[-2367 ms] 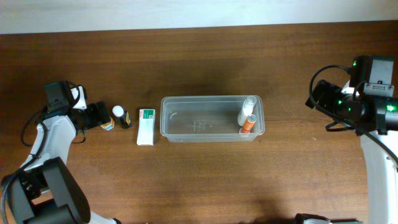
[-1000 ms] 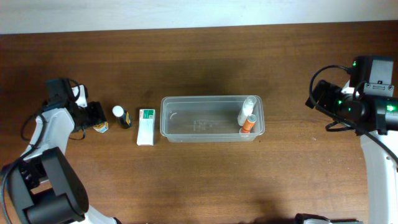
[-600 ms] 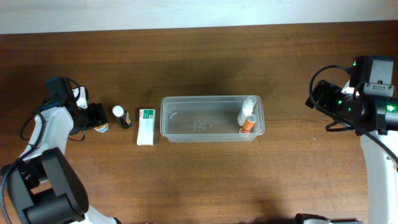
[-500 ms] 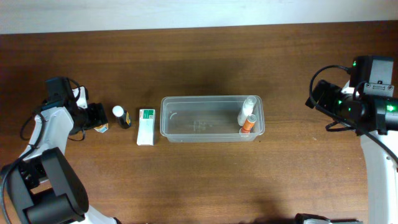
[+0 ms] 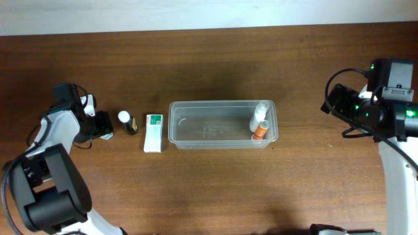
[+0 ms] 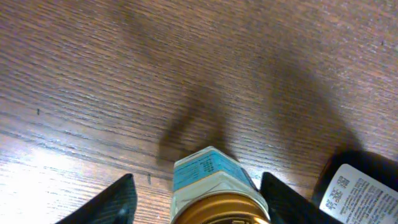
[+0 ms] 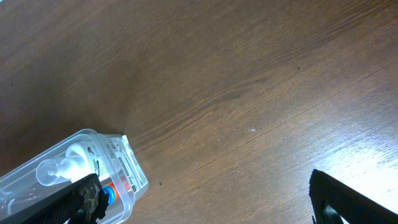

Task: Pack container
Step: 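Reach the left gripper to the gold-lidded jar and grasp it, then carry the jar over the container and release it inside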

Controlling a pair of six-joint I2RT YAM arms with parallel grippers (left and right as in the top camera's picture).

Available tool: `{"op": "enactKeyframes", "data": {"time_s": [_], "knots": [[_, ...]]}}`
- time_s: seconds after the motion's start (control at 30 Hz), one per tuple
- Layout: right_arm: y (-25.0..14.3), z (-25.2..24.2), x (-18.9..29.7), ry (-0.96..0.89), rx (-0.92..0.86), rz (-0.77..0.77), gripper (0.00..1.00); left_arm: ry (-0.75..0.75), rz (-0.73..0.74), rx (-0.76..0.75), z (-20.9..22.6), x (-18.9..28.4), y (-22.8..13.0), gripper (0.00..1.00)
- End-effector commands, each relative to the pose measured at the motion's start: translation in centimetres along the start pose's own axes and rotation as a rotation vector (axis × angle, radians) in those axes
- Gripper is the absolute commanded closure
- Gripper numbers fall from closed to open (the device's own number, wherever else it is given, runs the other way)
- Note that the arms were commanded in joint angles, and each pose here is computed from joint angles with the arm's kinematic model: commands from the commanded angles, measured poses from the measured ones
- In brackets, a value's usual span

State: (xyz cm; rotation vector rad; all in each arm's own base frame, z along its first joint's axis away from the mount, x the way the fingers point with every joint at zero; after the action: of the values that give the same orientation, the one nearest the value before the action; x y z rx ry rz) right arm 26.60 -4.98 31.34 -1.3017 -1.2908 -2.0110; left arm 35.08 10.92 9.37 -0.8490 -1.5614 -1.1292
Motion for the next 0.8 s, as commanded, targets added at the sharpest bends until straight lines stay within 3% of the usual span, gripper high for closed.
{"op": "enactKeyframes", "data": {"time_s": [0.0,0.23,0.37,0.77], "knots": [[0.2,0.0,0.1,-0.002,-0.008,-0.005,0.02,-0.002,-0.016,-0.015,-0.2,0.0,0.6,0.42],[0.2,0.0,0.1,-0.002,-0.008,-0.005,0.02,-0.002,0.000,-0.014,-0.2,0.0,0.3,0.64],[0.2,0.0,0.1,-0.002,-0.008,-0.005,0.02,-0.002,-0.002,-0.014,-0.2,0.1,0.4,0.70],[0.2,0.0,0.1,-0.002,-0.008,-0.005,0.02,-0.002,-0.052,-0.018,-0.8,7.5,3.4,0.71]]}}
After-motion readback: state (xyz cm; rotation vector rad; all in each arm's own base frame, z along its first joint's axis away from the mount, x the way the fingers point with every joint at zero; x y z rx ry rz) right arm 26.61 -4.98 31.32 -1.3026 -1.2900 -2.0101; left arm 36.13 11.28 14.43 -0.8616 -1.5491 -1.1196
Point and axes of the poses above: each gripper's point midway between its finger pads, its own x axis back along the fingers, its own z axis along the line the jaws close on, y = z × x, the point moved 8 cm from there along x, back along the fingers, and after that the axes turned 2 degrees about x, right-handed, at the moved point
